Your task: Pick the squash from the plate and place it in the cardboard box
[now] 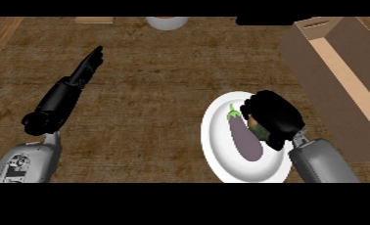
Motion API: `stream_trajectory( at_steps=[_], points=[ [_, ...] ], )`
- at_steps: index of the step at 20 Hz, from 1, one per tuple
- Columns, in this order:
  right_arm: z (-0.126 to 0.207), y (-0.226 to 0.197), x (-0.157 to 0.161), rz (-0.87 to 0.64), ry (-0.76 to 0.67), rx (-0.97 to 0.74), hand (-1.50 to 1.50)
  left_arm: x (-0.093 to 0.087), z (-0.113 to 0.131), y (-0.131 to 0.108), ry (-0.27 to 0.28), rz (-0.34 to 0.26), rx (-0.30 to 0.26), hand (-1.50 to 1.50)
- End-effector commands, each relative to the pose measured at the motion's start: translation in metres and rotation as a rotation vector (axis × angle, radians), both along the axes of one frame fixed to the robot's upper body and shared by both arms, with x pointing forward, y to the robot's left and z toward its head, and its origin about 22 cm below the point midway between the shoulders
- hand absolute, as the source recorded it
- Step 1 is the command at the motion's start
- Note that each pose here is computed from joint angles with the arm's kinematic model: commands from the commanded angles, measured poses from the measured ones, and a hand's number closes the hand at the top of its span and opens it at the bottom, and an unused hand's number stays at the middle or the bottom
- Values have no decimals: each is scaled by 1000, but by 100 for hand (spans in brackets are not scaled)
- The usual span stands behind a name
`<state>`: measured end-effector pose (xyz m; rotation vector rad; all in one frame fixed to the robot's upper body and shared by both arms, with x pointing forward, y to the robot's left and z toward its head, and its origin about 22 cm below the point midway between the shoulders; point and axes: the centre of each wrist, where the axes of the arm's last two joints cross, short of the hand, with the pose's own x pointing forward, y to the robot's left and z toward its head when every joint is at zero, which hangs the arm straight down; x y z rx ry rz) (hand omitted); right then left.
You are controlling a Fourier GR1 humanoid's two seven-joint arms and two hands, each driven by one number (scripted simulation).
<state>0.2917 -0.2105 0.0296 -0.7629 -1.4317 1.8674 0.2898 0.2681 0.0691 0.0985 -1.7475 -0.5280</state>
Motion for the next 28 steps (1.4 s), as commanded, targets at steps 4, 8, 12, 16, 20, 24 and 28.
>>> stream_trajectory(
  at_steps=[4,8,12,16,20,24,28],
  points=[
    [-12,7,5,85,-110,32,150,1,5,7,-5,1,2,0],
    [18,32,41,-266,-19,176,150,-2,-8,-10,5,-26,4,0],
    [20,48,67,-614,38,292,150,6,7,-9,-19,-50,13,0],
    [71,82,107,-646,-134,318,150,7,-8,-17,-1,-41,-8,0],
    [110,95,116,-622,-285,269,150,2,0,-2,-8,-9,0,0],
    [146,93,123,-722,-370,354,150,-4,-6,-10,3,-24,4,0],
    [179,62,127,-943,-486,538,150,4,-1,9,-1,-19,13,0]
  ],
)
